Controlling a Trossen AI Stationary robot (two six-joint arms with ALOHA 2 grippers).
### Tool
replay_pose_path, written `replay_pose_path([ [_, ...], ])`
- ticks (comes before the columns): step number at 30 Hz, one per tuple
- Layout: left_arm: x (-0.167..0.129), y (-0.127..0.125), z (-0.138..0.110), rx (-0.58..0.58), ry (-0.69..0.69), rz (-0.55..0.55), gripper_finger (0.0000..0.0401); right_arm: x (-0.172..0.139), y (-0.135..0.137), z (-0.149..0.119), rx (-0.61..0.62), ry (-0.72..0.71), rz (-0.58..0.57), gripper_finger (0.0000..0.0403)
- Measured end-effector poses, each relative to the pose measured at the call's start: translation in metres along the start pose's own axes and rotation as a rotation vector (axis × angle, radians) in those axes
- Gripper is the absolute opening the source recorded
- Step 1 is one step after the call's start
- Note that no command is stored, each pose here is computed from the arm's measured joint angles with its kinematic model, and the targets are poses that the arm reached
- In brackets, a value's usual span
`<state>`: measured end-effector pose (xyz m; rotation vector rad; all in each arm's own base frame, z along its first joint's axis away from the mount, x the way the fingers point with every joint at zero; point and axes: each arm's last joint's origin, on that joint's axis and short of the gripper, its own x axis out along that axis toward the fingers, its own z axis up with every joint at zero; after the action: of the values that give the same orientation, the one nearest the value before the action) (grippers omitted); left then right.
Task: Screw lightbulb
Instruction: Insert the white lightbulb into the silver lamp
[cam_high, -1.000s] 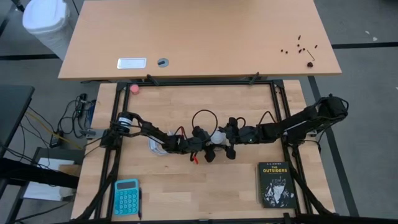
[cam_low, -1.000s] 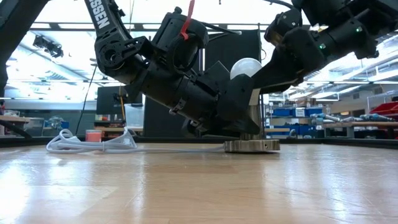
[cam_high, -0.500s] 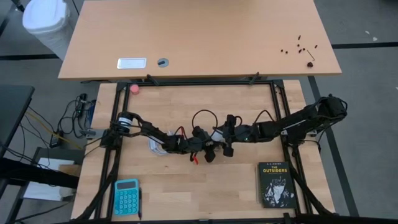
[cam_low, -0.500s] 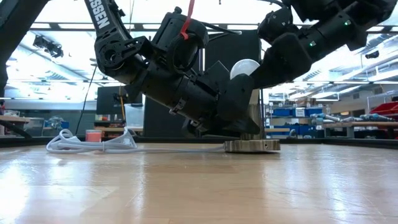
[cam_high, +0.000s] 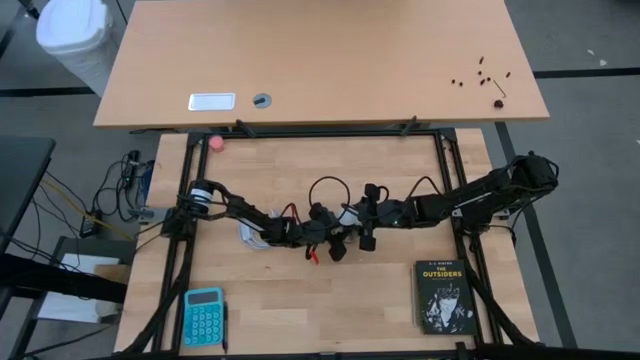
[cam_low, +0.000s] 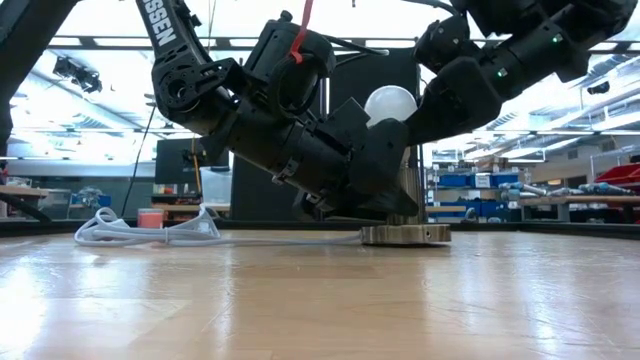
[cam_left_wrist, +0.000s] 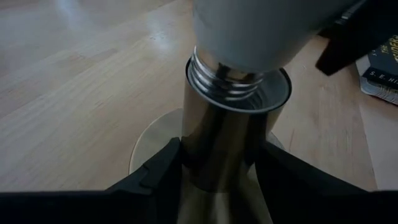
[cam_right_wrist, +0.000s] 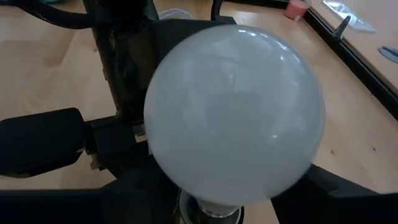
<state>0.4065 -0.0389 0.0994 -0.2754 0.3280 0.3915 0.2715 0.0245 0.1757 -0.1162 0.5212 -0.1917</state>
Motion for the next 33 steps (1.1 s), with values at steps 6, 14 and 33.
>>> replay_pose_path([
  [6, 0.000, 0.000, 0.000, 0.003, 0.001, 0.000, 0.0188, 0.000, 0.000, -0.003, 0.063, 0.029, 0.009, 0.0216],
  [14, 0.000, 0.000, 0.000, 0.006, 0.002, 0.001, 0.0188, 0.002, -0.005, -0.006, 0.181, 0.052, 0.005, 0.0216],
  [33, 0.000, 0.003, 0.003, -0.074, -0.079, 0.123, 0.0188, 0.001, -0.010, -0.017, 0.339, -0.008, -0.011, 0.0216],
])
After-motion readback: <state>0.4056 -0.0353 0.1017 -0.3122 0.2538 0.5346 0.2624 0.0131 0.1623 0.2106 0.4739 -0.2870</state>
